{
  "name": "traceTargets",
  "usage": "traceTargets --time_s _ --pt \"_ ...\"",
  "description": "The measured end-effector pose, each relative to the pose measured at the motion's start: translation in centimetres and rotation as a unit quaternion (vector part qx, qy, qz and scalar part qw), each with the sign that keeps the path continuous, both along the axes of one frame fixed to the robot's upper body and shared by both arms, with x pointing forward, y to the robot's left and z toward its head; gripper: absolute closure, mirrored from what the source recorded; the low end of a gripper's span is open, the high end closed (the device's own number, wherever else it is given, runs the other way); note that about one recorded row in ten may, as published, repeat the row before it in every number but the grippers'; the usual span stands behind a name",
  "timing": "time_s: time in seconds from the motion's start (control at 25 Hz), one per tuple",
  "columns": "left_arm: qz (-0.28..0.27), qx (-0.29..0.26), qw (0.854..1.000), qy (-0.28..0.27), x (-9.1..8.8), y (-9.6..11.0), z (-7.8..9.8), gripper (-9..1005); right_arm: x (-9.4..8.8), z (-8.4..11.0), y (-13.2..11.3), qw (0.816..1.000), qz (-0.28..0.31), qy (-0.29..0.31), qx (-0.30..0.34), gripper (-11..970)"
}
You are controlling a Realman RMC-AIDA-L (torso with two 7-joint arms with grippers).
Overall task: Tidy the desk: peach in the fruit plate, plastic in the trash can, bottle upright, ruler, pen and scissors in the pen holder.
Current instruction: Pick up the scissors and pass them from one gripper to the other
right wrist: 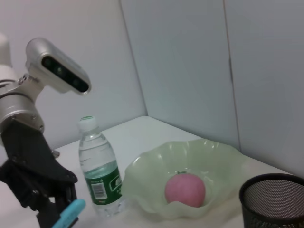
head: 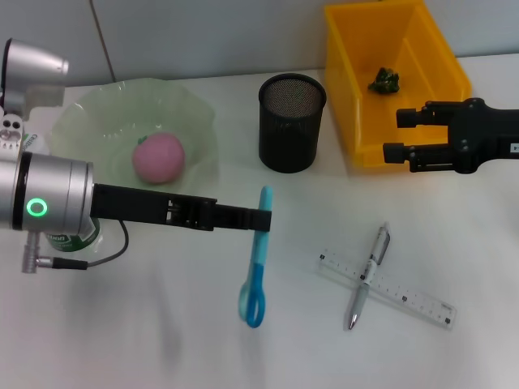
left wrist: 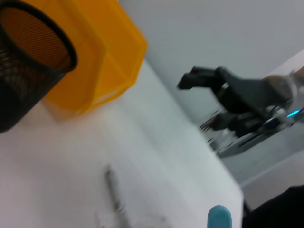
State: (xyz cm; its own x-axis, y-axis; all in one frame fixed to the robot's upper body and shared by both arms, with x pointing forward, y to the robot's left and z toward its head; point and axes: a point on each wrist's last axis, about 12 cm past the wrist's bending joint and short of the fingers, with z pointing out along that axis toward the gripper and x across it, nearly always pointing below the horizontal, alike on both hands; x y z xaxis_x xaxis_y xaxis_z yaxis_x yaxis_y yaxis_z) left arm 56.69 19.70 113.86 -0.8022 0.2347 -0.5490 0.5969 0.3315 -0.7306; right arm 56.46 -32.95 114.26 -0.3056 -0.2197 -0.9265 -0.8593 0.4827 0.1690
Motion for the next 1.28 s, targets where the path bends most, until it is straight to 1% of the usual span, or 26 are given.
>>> traceTargets --time_s 0.04,0.08,0.2,0.24,0.28,0.32,0.36,0.52,0.68,0.8,0.88,0.92,0.96,1.0,1.24,1.28 --pt "0.004 -0.028 1.0 -0.002 -0.2 0.1 -0.4 762 -0.1 -0.1 -0.1 1.0 -0.004 -0.002 0.003 201" --pt "0.004 -0.028 1.0 -0.002 -0.2 0.1 -0.4 762 -0.2 -0.2 -0.2 1.0 -0.008 -0.006 0.008 201" --pt "0.014 -0.07 0.997 -0.013 -0.7 0.4 -0.7 760 -0.3 -0.3 -0.4 1.0 -0.017 -0.018 0.017 201" --pt "0.023 -0.101 0.994 -0.022 -1.3 0.8 -0.9 760 -0.4 -0.5 -0.5 0.999 -0.025 -0.026 0.023 201" --pt "0.023 -0.101 0.994 -0.022 -1.3 0.8 -0.9 759 -0.4 -0.5 -0.5 0.999 -0.025 -0.026 0.023 201" --pt "0.032 -0.131 0.99 -0.035 -1.8 1.1 -1.0 759 -0.4 -0.6 -0.5 0.999 -0.027 -0.028 0.025 201" --pt "0.032 -0.131 0.99 -0.035 -1.8 1.1 -1.0 758 -0.3 -0.7 -0.5 0.999 -0.03 -0.032 0.028 201" --pt "0.033 -0.17 0.983 -0.059 -2.8 1.4 -1.2 756 -0.1 -1.0 -0.3 0.999 -0.03 -0.032 0.026 202" --pt "0.028 -0.182 0.979 -0.083 -3.3 1.2 -1.6 754 0.2 -0.8 -0.1 0.999 -0.027 -0.036 0.023 202" --pt "0.028 -0.2 0.974 -0.106 -3.6 1.2 -1.9 753 0.3 -0.9 0.2 0.998 -0.026 -0.041 0.025 202" --pt "0.03 -0.213 0.969 -0.122 -3.8 1.1 -2.0 752 0.2 -1.1 0.4 0.998 -0.025 -0.046 0.026 202" --pt "0.043 -0.236 0.96 -0.141 -4.0 1.1 -2.4 751 0.2 -1.2 0.6 0.998 -0.026 -0.05 0.028 202" --pt "0.043 -0.236 0.96 -0.141 -4.0 1.1 -2.4 751 0.1 -1.3 0.8 0.998 -0.026 -0.054 0.031 202" --pt "0.05 -0.244 0.957 -0.147 -4.1 1.2 -2.5 750 0.0 -1.4 0.9 0.997 -0.027 -0.06 0.034 202" --pt "0.114 -0.304 0.93 -0.17 -4.8 1.6 -3.7 747 -0.9 -2.3 1.4 0.994 -0.033 -0.096 0.051 202" --pt "0.128 -0.316 0.924 -0.173 -5.0 1.7 -3.9 747 -1.2 -2.7 1.6 0.992 -0.037 -0.11 0.055 202"
